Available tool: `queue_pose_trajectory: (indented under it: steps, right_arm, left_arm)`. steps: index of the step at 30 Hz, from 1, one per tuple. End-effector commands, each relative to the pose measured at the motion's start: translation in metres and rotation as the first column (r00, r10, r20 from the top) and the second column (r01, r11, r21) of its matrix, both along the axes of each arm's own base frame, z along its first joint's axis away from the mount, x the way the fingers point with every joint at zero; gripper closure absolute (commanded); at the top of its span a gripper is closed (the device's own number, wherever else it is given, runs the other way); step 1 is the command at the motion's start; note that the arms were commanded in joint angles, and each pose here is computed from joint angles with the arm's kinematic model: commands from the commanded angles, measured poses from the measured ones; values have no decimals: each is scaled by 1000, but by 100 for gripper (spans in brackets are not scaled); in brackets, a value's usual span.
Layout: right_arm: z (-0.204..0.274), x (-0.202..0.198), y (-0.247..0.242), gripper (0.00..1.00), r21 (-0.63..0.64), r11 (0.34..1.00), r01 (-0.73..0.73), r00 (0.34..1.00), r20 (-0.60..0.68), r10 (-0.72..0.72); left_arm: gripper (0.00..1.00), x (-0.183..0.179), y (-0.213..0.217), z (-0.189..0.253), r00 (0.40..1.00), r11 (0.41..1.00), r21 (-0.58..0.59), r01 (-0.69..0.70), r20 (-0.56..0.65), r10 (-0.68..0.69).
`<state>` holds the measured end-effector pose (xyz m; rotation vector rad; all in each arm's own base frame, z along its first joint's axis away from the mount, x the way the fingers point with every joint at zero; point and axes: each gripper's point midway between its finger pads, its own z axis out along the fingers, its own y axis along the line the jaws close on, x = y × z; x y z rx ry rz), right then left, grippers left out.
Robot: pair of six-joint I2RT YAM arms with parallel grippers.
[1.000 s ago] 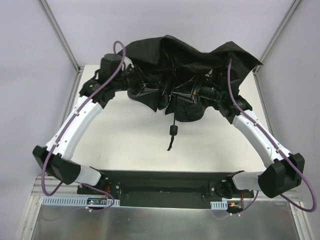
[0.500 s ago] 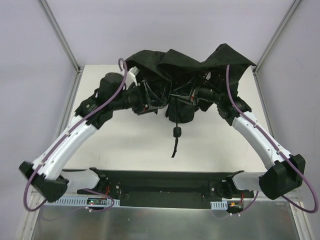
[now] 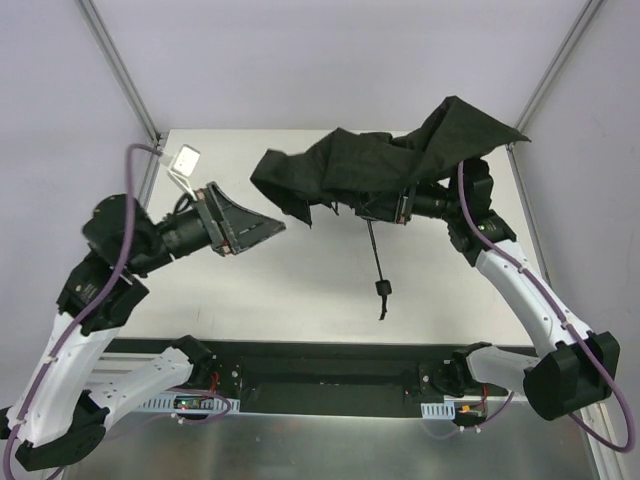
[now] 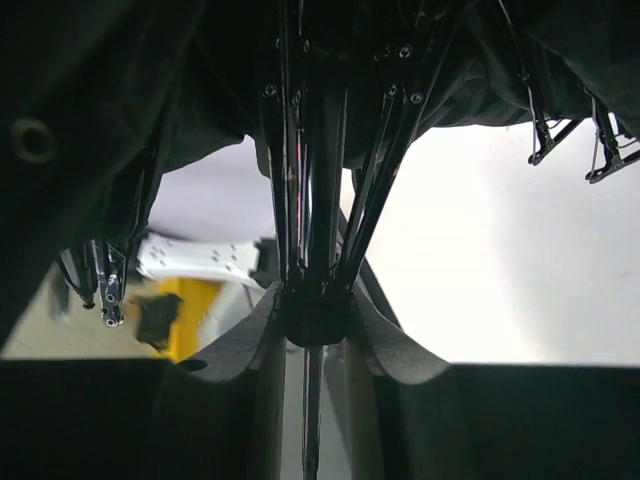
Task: Put away the umbrella
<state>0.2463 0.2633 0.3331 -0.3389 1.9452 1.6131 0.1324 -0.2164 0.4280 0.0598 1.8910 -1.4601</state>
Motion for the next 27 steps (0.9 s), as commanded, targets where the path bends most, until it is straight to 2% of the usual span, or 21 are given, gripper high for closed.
queue_pose_trajectory:
  steps: [1,4,6,9,16,21,27]
  right_arm:
    - [19,-26,-7,100,-30,992,-125,885,449,125]
    - [17,-30,-7,100,-38,987,-155,861,484,154]
    - [16,-32,-7,100,-41,986,-163,855,492,162]
    - [15,-35,-8,100,-48,986,-159,841,517,160]
    - [1,-46,-14,100,-91,987,-136,765,623,163]
    - [-7,-53,-16,100,-155,983,-100,694,697,180]
    - [-12,-60,-18,100,-224,970,-89,675,703,225]
  left_arm:
    - [28,-6,15,76,975,995,-90,-41,215,59]
    - [21,8,22,98,964,984,-121,-129,216,153]
    - [18,29,27,98,953,964,-128,-233,166,252]
    - [16,56,22,90,945,949,-105,-298,110,309]
    - [9,103,-19,78,976,979,-13,-201,77,202]
    - [12,130,-40,49,992,991,56,-125,26,124]
    - [13,129,-73,30,996,996,47,81,-32,-79]
